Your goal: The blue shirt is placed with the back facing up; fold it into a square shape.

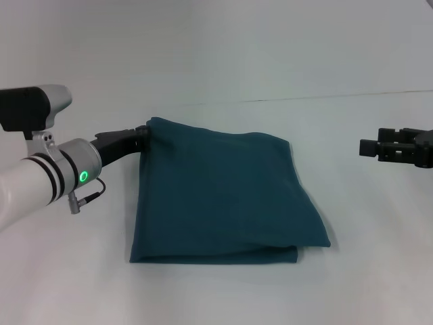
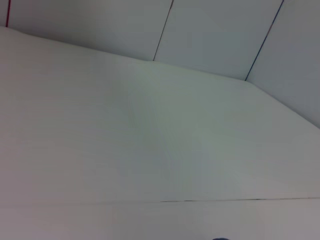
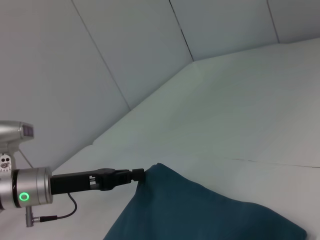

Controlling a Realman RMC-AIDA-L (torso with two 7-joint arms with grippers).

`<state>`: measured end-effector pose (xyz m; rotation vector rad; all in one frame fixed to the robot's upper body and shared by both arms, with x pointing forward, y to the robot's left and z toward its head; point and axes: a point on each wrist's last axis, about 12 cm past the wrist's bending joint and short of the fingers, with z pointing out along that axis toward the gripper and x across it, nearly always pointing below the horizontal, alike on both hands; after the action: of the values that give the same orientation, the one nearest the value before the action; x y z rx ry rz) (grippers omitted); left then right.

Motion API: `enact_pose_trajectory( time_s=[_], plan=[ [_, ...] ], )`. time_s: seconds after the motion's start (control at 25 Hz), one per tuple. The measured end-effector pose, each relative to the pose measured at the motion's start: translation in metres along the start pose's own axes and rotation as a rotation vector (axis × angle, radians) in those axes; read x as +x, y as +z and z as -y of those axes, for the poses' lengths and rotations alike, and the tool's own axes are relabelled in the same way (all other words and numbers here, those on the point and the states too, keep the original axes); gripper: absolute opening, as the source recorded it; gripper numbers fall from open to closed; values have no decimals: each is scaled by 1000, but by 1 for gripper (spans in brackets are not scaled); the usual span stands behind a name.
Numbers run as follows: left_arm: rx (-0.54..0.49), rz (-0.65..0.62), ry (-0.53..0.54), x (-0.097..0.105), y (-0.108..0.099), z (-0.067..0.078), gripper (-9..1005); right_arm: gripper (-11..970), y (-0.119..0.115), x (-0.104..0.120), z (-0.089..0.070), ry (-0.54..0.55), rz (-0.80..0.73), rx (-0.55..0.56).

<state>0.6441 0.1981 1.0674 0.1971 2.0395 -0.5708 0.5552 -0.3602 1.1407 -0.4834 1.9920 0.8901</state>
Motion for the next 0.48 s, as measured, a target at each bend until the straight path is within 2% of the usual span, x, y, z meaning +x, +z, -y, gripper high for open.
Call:
enact_pose_trajectory(
  time_s=[0.32, 0.48],
  plan=[
    [13, 11, 1, -1, -3, -2, 62, 899, 1, 1, -1, 2, -2, -4],
    [78, 50, -5, 0, -18, -7, 84, 900, 0, 2, 0, 4, -3, -2]
  ],
)
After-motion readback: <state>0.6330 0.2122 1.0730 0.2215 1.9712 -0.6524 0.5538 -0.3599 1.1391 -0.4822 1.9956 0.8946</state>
